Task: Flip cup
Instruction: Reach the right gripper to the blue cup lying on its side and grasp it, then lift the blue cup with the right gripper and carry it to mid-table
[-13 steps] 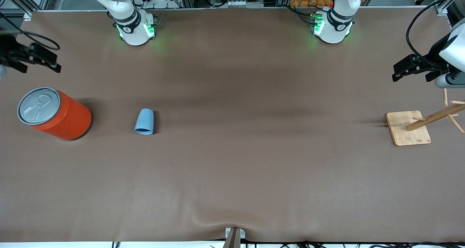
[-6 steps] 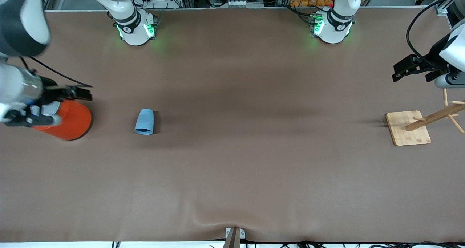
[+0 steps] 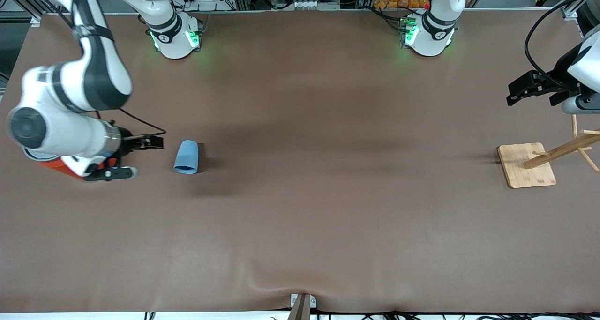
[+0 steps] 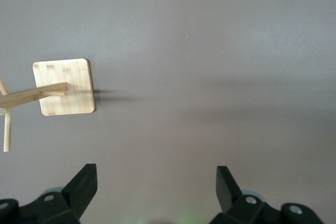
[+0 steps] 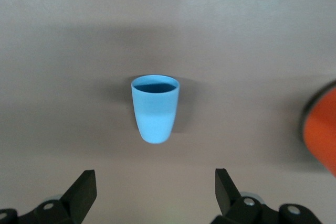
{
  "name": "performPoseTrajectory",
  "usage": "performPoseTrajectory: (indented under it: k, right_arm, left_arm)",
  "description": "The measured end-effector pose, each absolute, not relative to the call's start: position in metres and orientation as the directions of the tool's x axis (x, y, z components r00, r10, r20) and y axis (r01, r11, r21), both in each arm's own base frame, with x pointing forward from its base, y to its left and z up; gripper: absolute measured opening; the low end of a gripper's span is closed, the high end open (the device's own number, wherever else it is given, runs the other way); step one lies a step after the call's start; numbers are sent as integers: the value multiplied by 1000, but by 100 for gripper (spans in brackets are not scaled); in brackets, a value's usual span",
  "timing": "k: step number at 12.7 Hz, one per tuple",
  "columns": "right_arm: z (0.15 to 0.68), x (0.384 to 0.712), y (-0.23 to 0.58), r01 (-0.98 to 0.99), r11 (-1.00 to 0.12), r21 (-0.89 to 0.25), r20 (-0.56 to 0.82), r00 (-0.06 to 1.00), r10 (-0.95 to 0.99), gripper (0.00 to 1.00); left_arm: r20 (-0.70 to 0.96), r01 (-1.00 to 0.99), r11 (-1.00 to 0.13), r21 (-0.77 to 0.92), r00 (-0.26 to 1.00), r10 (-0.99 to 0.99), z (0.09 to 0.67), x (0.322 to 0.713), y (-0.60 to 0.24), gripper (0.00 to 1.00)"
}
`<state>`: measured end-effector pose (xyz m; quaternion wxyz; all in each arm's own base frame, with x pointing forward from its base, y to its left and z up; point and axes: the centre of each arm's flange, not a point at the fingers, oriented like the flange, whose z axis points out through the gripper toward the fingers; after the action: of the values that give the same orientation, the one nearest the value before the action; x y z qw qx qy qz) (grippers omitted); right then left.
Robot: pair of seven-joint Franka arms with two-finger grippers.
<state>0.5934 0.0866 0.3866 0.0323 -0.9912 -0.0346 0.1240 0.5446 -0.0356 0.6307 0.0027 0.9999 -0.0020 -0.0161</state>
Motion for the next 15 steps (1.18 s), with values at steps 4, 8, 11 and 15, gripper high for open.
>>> performPoseTrajectory:
  k: [4, 8, 11, 15]
  right_arm:
    - [315, 569, 96, 63, -996, -67, -184, 980, 74, 100]
    - [274, 549, 102, 70, -995, -65, -108, 991, 77, 100]
    - [241, 536, 111, 73, -995, -64, -60, 995, 77, 100]
    - [202, 534, 113, 70, -995, -65, -46, 996, 73, 100]
  left_arm:
    - [-32, -3, -1000, 5, 999, -3, 631, 545, -35, 100]
    - [-32, -1, -1000, 5, 999, -1, 631, 545, -34, 100]
    - [-32, 0, -1000, 5, 999, 0, 631, 545, -34, 100]
    - [-32, 0, -1000, 5, 999, 0, 631, 545, -33, 100]
